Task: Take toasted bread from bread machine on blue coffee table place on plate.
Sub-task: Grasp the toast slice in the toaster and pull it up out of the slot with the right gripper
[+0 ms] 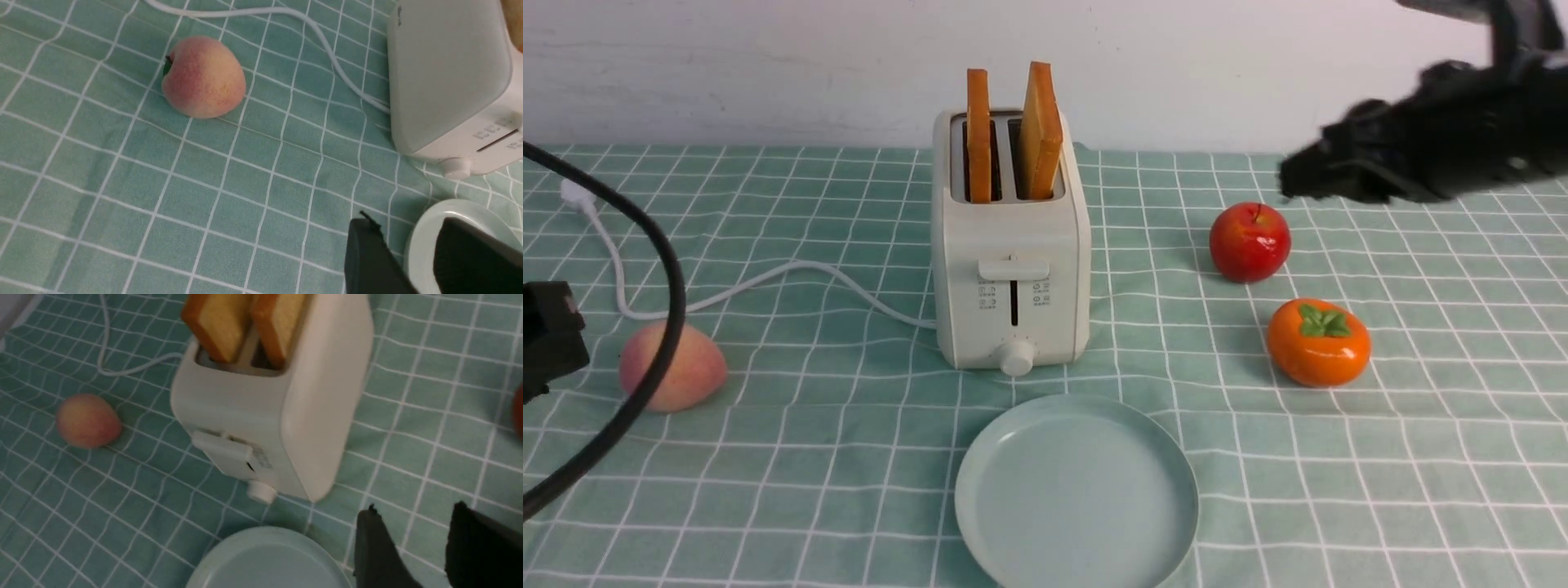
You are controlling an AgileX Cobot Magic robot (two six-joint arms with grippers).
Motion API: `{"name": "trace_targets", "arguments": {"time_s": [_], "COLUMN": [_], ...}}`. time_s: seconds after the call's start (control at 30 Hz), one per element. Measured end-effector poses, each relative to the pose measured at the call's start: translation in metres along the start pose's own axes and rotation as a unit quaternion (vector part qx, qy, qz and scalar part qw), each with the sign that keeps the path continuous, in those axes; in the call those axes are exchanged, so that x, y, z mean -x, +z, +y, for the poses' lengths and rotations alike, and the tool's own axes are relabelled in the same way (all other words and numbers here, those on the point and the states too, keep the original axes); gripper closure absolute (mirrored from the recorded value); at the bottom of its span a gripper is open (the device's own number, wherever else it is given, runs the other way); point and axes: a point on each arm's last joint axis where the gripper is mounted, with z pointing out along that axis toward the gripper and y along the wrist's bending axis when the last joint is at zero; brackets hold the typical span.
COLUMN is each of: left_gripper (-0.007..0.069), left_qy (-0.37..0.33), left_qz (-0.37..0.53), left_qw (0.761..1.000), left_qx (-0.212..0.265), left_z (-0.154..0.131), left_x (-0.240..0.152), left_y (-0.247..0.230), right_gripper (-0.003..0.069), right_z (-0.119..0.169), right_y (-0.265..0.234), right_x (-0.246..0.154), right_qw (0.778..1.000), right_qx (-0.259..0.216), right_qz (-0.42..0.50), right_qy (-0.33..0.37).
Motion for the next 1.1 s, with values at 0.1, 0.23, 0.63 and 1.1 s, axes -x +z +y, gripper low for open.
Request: {"name": "trace_targets", "arguments": {"time_s": [0.1,0.23,0.63,1.1], "left_gripper": [0.0389,0.0389,0.0389,0.0389], "left_qy": [-0.020,-0.058,-0.070,-0.068], "left_qz": [0.010,0.030,0.081,0.102], "left_qw": [1.000,0.997,0.993,0.992], "left_qx": [-0.012,-0.039,-0.045,-0.037], "left_z": [-0.002,-0.007,-0.009,-0.008], "left_x": [-0.002,-0.005,-0.014,-0.018], "left_y": [0.000,0.000,-0.001,-0.002], "right_gripper": [0.0341,0.0260,0.0214,0.0559], "right_z": [0.023,0.042,0.044,0.044], "right_y": [0.035,0.074,0.173,0.175], "right_x": [0.022,0.044,0.040,0.041], "right_qw": [1.000,1.000,0.996,0.996], "right_qx": [0.015,-0.006,-0.078,-0.078], "right_qz": [-0.005,-0.008,-0.030,-0.043], "right_qy": [-0.020,-0.022,0.007,0.002]}}
